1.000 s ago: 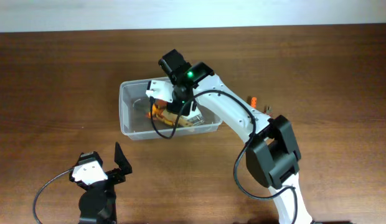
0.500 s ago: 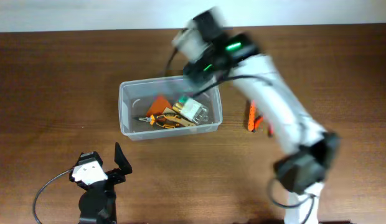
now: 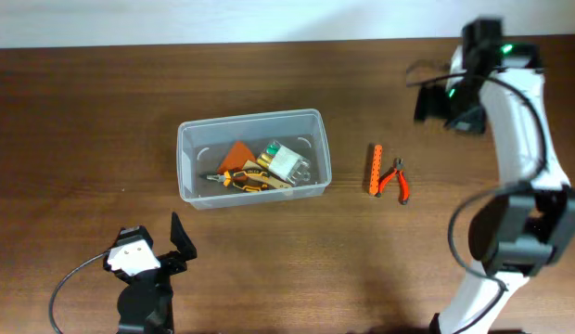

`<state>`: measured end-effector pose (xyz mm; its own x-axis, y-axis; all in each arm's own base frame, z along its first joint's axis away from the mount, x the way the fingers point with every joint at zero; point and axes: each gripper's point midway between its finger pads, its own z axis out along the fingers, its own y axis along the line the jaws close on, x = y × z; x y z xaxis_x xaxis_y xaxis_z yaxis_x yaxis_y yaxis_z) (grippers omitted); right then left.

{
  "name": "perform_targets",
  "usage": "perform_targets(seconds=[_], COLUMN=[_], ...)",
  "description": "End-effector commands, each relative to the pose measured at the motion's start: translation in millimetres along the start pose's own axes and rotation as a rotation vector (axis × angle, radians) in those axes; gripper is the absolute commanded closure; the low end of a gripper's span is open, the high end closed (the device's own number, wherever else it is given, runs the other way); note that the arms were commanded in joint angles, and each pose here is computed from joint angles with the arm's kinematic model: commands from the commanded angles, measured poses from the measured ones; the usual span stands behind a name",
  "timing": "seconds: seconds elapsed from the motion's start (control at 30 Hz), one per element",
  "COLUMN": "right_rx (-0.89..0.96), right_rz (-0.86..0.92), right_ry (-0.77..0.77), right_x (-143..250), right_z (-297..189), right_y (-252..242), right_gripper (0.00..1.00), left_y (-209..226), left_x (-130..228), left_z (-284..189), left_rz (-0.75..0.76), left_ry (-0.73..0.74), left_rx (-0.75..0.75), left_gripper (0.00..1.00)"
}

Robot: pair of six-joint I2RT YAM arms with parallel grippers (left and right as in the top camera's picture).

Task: Pack container
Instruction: 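Grasp the red-handled TACTIX cutters with the right gripper, then carry the cutters into the container and release them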

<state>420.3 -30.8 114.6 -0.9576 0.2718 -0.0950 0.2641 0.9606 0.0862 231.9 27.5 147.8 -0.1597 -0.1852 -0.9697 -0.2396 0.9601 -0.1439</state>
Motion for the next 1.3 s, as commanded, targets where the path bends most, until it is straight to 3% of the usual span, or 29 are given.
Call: perform_targets(seconds=[0.0,0.2,0.57,0.77,1.0,1.13,1.27], right_rx=[-0.012,0.003,0.022,0.024,0.024,0.02,-0.004], right_rz=[0.039,0.04,0.031,0.027,-0.008,-0.024,-0.034], right_ry=[0.108,0.179,0.251,0.242,0.242,0.226,0.131], right_x=[29,61,91,92,95,91,68], right_z=[37,80,102,108,109,106,68], right_y=[5,-2,-8,-9,3,9,19], right_gripper=[0.2,0.32,0.44,0.74,0.96,0.96,0.96], left_y=[0,0,0,0,0,0,0], left_x=[1,1,1,1,1,1,1], left_z=[0,0,0,0,0,0,0], left_rz=[0.01,0.01,0.01,0.01,0.01,0.01,0.01], left_ry=[0.0,0.0,0.0,0.0,0.0,0.0,0.0], left_rx=[0.001,0.001,0.001,0.001,0.001,0.001,0.001], left_gripper=[0.01,0.01,0.01,0.01,0.01,0.01,0.01])
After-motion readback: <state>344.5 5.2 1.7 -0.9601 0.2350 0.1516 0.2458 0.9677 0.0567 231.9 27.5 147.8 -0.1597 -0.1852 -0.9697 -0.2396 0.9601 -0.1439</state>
